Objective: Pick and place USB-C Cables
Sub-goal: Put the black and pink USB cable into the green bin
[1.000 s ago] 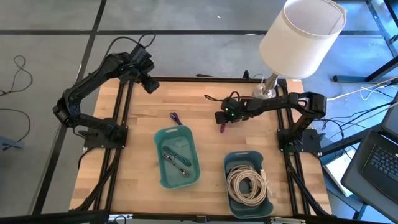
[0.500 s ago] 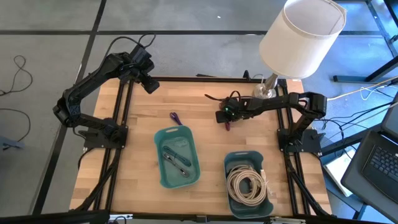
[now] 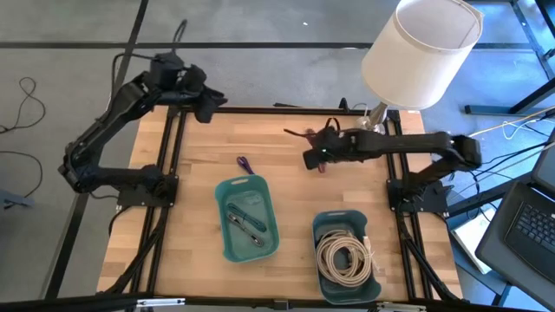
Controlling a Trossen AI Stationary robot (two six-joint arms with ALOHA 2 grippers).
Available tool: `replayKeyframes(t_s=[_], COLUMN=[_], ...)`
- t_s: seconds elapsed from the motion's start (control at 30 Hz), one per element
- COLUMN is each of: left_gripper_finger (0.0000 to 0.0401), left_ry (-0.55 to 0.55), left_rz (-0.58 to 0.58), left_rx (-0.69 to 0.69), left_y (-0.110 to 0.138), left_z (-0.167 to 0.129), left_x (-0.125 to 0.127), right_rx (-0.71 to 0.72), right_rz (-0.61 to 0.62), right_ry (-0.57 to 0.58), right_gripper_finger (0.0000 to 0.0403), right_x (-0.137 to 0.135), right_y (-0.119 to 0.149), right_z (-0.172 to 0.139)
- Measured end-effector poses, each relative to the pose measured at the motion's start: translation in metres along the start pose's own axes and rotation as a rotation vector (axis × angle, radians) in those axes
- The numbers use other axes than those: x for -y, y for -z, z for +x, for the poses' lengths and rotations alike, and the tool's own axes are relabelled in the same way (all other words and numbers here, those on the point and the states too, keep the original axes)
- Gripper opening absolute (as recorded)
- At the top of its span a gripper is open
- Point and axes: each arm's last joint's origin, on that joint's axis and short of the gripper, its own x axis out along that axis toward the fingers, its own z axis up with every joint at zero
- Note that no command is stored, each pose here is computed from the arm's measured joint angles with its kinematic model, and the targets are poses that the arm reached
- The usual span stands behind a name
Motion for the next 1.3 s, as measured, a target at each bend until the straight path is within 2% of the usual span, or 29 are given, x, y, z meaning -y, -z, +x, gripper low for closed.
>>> replayKeyframes(t_s=[0.13,0.3,0.4,0.53,0.63,0.87,1.03,1.23,1.3], left_gripper_finger=[0.0121,0.0136,0.0152,0.0175,0.019,0.0214,0.0213,0.0213,0.0203], left_ry=[0.15,0.377,0.512,0.687,0.734,0.764,0.798,0.837,0.835], left_rz=[-0.006,0.009,0.009,0.025,0.028,0.008,0.025,0.05,0.06], left_rx=[0.127,0.324,0.438,0.498,0.483,0.432,0.461,0.462,0.465], left_y=[-0.011,-0.034,-0.047,-0.055,-0.054,-0.051,-0.053,-0.053,-0.053], left_z=[-0.007,-0.007,-0.003,0.007,0.02,0.048,0.05,0.048,0.048], left_x=[0.015,0.041,0.061,0.085,0.097,0.108,0.113,0.115,0.115], right_rx=[0.225,0.424,0.535,0.659,0.7,0.718,0.696,0.673,0.675], right_rz=[-0.063,-0.156,-0.206,-0.285,-0.333,-0.418,-0.462,-0.482,-0.482], right_ry=[-0.154,-0.36,-0.47,-0.546,-0.57,-0.631,-0.632,-0.645,-0.647], right_gripper_finger=[0.0003,0.0003,0.0003,0.0003,0.0003,0.0002,0.0002,0.0001,0.0001], right_x=[-0.028,-0.057,-0.072,-0.088,-0.097,-0.121,-0.136,-0.144,-0.144], right_y=[-0.02,-0.035,-0.044,-0.056,-0.063,-0.073,-0.074,-0.073,-0.073], right_z=[-0.075,-0.146,-0.176,-0.204,-0.215,-0.222,-0.212,-0.204,-0.204])
